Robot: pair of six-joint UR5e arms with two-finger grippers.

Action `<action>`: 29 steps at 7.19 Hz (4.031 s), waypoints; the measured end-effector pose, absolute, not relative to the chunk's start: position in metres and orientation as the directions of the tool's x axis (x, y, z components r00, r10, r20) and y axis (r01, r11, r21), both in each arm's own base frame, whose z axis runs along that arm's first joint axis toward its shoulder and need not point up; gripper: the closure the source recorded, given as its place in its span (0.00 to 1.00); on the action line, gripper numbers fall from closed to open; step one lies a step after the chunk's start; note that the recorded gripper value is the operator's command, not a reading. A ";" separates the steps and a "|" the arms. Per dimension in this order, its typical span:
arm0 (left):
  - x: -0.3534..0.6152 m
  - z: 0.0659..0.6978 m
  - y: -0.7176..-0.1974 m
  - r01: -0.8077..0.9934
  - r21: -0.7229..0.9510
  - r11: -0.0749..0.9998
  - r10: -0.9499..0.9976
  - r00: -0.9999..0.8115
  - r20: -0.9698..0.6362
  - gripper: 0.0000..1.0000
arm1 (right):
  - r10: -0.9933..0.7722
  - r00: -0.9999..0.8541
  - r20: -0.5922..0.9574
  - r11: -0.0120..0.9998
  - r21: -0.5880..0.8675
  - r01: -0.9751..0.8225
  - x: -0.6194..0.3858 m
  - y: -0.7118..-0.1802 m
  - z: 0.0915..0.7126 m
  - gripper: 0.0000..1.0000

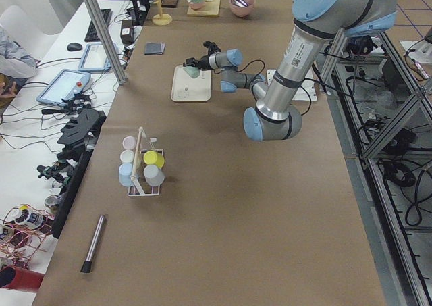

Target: Pick up and place green cup on tray

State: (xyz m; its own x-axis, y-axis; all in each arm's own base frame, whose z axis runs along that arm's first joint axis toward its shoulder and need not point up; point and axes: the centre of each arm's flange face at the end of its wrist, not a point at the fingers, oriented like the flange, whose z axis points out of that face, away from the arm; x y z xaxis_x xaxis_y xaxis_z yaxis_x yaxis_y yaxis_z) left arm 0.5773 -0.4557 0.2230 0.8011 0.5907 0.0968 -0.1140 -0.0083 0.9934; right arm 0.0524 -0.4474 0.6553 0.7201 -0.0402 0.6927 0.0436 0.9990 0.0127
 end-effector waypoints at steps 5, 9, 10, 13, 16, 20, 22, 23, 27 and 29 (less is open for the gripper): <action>0.598 0.249 -0.458 0.236 0.937 0.258 0.482 0.809 -0.337 0.25 | -0.040 0.719 0.693 0.999 0.013 0.044 0.052 -0.448 0.655 0.00; 0.597 0.233 -0.458 0.329 0.905 0.270 0.459 0.782 -0.421 0.22 | -0.040 0.719 0.694 0.999 0.013 0.044 0.052 -0.448 0.655 0.00; 0.597 0.234 -0.458 0.328 0.905 0.271 0.459 0.783 -0.421 0.22 | -0.040 0.719 0.694 0.999 0.013 0.044 0.052 -0.448 0.655 0.00; 0.597 0.240 -0.458 0.318 0.908 0.274 0.457 0.787 -0.414 0.22 | -0.040 0.719 0.694 0.999 0.013 0.044 0.052 -0.448 0.655 0.00; 0.603 0.254 -0.460 0.292 0.913 0.284 0.452 0.799 -0.396 0.22 | -0.041 0.719 0.694 0.999 0.013 0.044 0.052 -0.448 0.655 0.00; 0.605 0.272 -0.460 0.267 0.918 0.294 0.448 0.810 -0.379 0.17 | -0.041 0.719 0.694 0.999 0.013 0.044 0.052 -0.447 0.655 0.00; 0.606 0.276 -0.459 0.261 0.919 0.297 0.450 0.810 -0.375 0.17 | -0.040 0.719 0.694 0.999 0.013 0.044 0.052 -0.447 0.655 0.00; 0.607 0.279 -0.457 0.257 0.919 0.298 0.451 0.811 -0.373 0.17 | -0.040 0.719 0.694 0.999 0.012 0.044 0.052 -0.447 0.656 0.00; 0.607 0.281 -0.456 0.253 0.920 0.298 0.453 0.811 -0.369 0.17 | -0.038 0.719 0.694 0.999 0.013 0.041 0.054 -0.447 0.655 0.00; 0.606 0.272 -0.455 0.269 0.917 0.294 0.455 0.805 -0.382 0.17 | -0.038 0.719 0.694 0.999 0.013 0.041 0.054 -0.447 0.655 0.00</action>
State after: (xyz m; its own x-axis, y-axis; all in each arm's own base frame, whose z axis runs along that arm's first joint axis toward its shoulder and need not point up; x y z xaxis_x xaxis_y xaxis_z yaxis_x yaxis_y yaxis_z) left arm 0.6059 -0.4555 0.2717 0.8046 0.4549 -0.3817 0.2692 0.2935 0.9173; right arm 0.0537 -0.4470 0.6551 0.7192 -0.0381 0.6938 0.0405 0.9991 0.0128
